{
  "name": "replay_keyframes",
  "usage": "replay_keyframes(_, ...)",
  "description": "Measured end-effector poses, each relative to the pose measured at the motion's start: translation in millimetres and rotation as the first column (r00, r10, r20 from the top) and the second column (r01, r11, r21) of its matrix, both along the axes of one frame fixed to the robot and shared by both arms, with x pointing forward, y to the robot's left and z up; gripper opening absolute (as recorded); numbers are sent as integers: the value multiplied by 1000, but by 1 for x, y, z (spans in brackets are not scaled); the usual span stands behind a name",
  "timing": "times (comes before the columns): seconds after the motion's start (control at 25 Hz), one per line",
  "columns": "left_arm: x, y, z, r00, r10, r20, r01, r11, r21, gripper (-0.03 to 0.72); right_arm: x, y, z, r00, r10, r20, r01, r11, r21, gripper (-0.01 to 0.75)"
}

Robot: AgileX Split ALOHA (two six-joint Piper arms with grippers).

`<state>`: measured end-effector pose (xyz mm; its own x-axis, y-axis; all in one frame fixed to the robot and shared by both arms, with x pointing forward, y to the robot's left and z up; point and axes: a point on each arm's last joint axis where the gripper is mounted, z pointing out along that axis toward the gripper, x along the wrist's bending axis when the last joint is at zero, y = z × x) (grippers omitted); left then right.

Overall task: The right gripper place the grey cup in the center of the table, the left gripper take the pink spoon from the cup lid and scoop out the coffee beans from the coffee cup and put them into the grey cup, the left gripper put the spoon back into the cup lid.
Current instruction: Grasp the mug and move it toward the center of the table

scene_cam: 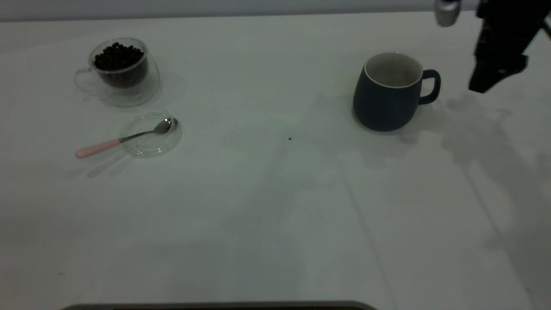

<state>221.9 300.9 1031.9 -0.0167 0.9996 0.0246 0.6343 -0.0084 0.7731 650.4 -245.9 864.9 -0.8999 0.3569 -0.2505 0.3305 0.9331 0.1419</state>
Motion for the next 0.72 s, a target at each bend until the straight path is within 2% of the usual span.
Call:
replay_keyframes(0.36,0,0,0,1000,0,0,0,1000,0,581,18,35,-34,994,112,-8,-112,993,-21,656)
replay_keyframes(0.72,0,0,0,1000,2,0,-2,1000,-3,581,10,80,-37,978,207,17,-207,978,-12,650)
